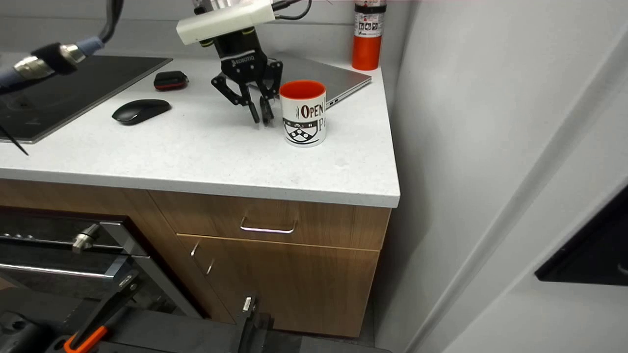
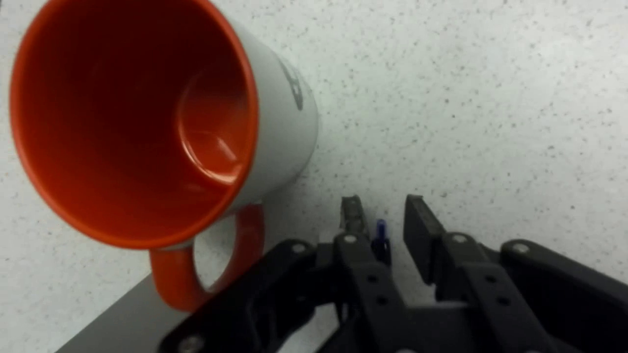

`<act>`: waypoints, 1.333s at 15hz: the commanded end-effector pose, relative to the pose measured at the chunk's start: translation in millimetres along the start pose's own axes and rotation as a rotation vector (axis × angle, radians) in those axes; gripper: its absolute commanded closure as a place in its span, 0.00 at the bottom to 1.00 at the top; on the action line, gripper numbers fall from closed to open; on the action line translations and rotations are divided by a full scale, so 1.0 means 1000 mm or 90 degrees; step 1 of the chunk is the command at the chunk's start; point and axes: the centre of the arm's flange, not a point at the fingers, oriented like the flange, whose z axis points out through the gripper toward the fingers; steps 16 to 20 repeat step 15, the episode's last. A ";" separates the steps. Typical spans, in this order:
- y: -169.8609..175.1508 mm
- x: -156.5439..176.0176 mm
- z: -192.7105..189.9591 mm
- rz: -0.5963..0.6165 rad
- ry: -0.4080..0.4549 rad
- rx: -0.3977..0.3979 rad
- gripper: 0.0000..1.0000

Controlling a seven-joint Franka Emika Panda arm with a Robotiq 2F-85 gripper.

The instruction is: Remove the pen from the cup and put it on the countertop

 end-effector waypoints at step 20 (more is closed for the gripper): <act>0.011 0.009 -0.020 0.008 -0.005 -0.007 0.00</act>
